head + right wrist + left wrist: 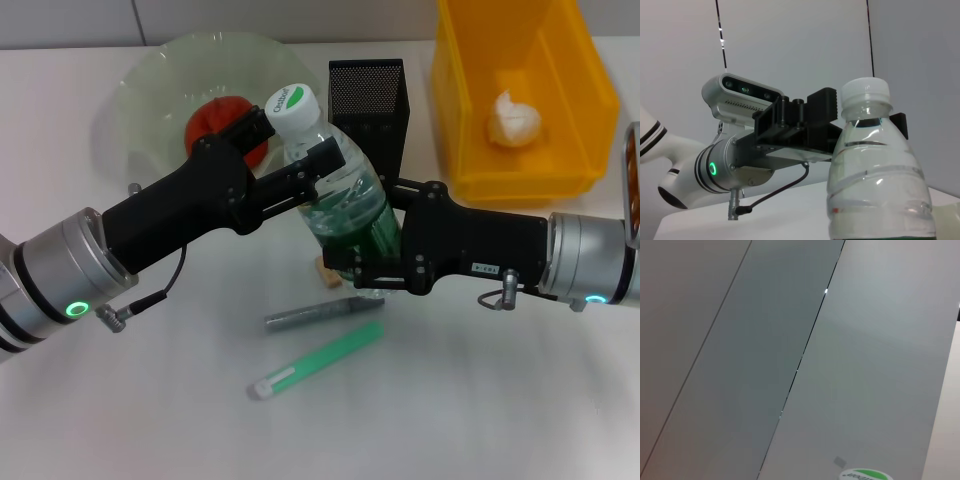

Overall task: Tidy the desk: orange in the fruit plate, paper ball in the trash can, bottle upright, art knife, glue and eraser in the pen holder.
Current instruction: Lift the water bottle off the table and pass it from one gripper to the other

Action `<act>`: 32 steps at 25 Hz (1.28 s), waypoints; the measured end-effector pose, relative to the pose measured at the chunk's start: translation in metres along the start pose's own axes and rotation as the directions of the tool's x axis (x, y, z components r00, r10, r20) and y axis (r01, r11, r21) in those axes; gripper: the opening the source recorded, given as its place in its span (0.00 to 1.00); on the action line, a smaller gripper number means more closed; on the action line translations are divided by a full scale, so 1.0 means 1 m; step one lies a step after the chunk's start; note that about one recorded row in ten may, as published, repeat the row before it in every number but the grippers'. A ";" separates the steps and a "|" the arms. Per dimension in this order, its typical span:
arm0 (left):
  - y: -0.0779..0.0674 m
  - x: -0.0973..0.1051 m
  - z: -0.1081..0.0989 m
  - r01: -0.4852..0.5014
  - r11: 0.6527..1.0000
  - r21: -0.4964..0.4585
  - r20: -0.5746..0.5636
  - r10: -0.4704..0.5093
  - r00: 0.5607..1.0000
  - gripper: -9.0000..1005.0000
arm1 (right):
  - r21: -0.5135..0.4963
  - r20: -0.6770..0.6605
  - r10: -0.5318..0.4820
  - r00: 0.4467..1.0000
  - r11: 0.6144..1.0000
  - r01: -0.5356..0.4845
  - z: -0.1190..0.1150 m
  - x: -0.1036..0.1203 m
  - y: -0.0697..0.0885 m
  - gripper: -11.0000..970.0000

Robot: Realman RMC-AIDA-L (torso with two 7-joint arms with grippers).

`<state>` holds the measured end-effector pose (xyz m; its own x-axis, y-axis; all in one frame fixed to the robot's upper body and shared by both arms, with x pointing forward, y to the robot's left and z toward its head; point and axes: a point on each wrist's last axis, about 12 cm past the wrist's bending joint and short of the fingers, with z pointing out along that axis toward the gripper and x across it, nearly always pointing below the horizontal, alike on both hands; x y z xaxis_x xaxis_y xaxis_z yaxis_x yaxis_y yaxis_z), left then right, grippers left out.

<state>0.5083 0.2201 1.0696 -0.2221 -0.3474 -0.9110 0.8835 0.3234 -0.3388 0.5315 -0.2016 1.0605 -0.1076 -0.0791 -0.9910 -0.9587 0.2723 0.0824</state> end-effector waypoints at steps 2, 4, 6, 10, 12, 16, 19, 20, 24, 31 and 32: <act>0.000 0.000 0.000 -0.002 1.000 -0.001 0.001 0.002 1.000 0.80 | 0.000 0.000 0.000 1.000 1.000 0.000 0.000 0.000 0.000 0.80; 0.000 0.000 0.000 -0.004 1.000 -0.001 0.002 0.004 1.000 0.80 | -0.002 -0.003 0.000 1.000 1.000 0.000 0.000 0.000 0.000 0.80; 0.000 0.000 0.001 -0.005 1.000 0.000 0.002 0.005 1.000 0.80 | -0.003 -0.004 0.000 1.000 1.000 0.000 0.000 0.000 0.000 0.80; 0.000 0.000 0.001 -0.004 1.000 0.001 0.003 0.004 1.000 0.80 | -0.003 -0.004 0.000 1.000 1.000 0.000 0.000 0.000 0.000 0.80; 0.000 0.000 0.001 -0.004 1.000 0.001 0.003 0.004 1.000 0.80 | -0.003 -0.004 -0.002 1.000 1.000 0.002 0.000 0.000 0.000 0.80; 0.000 -0.001 0.002 -0.003 1.000 0.005 0.003 0.003 1.000 0.80 | -0.003 -0.004 -0.006 1.000 1.000 0.006 0.000 0.001 0.000 0.80; 0.000 -0.001 0.003 0.001 1.000 0.009 0.001 -0.001 1.000 0.80 | -0.003 -0.004 -0.007 1.000 1.000 0.007 0.000 0.001 0.000 0.80; 0.000 -0.001 0.003 0.001 1.000 0.010 0.001 -0.002 1.000 0.80 | -0.003 -0.004 -0.007 1.000 1.000 0.007 0.000 0.001 0.000 0.80; 0.001 -0.001 0.004 0.002 1.000 0.007 0.000 -0.002 1.000 0.71 | -0.003 -0.004 -0.008 1.000 1.000 0.008 0.000 0.001 0.001 0.80; 0.002 -0.002 0.004 0.009 1.000 -0.002 0.004 -0.009 1.000 0.50 | -0.005 -0.003 -0.008 1.000 1.000 0.008 0.000 0.001 0.001 0.80; 0.002 -0.002 0.004 0.014 1.000 -0.004 0.006 -0.014 1.000 0.49 | -0.005 -0.003 -0.008 1.000 1.000 0.008 0.000 0.001 0.001 0.80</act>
<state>0.5121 0.2182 1.0714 -0.2317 -0.3569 -0.9050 0.8789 0.3221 -0.3520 0.5300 -0.2016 1.0597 -0.1004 -0.0841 -0.9914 -0.9609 0.2665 0.0747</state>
